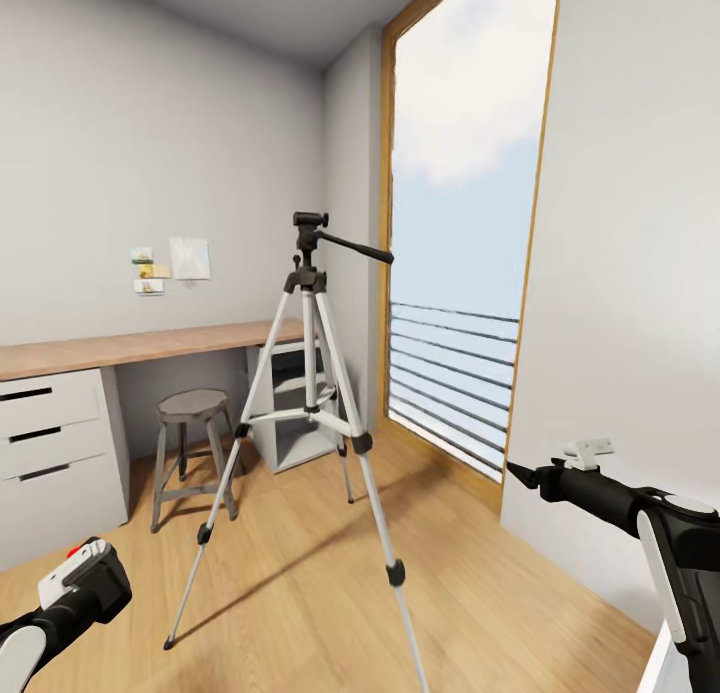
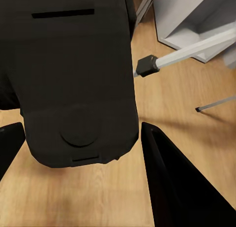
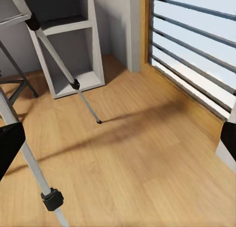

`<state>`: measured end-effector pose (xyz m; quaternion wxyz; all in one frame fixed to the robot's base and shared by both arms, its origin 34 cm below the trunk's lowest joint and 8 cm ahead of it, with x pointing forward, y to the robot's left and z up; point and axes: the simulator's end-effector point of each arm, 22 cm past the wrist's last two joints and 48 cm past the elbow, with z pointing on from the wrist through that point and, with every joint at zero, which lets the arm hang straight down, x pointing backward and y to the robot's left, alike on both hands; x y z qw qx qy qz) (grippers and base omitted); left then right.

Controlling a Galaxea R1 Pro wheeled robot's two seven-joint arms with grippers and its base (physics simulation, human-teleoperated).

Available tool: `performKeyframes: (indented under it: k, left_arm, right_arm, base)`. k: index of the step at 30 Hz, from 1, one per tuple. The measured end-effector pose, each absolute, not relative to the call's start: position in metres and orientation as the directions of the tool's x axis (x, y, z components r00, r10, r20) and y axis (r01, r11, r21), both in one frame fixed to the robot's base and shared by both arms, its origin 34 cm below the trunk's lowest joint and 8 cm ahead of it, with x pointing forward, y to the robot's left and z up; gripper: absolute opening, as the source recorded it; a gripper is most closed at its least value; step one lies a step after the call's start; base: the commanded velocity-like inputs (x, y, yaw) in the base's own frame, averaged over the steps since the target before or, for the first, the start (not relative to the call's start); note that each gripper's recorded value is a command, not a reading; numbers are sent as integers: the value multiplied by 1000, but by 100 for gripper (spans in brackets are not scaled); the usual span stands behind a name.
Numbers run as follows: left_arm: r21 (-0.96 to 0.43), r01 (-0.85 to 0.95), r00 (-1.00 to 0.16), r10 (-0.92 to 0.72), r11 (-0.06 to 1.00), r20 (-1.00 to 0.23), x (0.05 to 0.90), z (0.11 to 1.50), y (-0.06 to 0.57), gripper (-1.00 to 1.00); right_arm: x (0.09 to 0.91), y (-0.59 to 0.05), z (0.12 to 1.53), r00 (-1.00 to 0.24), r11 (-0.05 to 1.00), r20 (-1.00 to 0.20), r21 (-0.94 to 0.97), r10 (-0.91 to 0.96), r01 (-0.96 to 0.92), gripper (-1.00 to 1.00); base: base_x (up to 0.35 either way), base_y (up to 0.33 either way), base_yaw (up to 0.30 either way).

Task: Attach the digital camera to the camera tripod in the bedroom.

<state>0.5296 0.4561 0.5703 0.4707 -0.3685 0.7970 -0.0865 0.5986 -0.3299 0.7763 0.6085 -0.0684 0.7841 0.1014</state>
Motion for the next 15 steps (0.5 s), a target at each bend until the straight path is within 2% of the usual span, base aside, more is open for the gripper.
performKeyframes:
  k: [15]
  left_arm:
    - [-473,-518,-301,-669,713,-680,538,594,456,-100]
  right_arm:
    - [612,-330,798,-273,970,-962,81,16,-229,100]
  base:
    - [0,0,0]
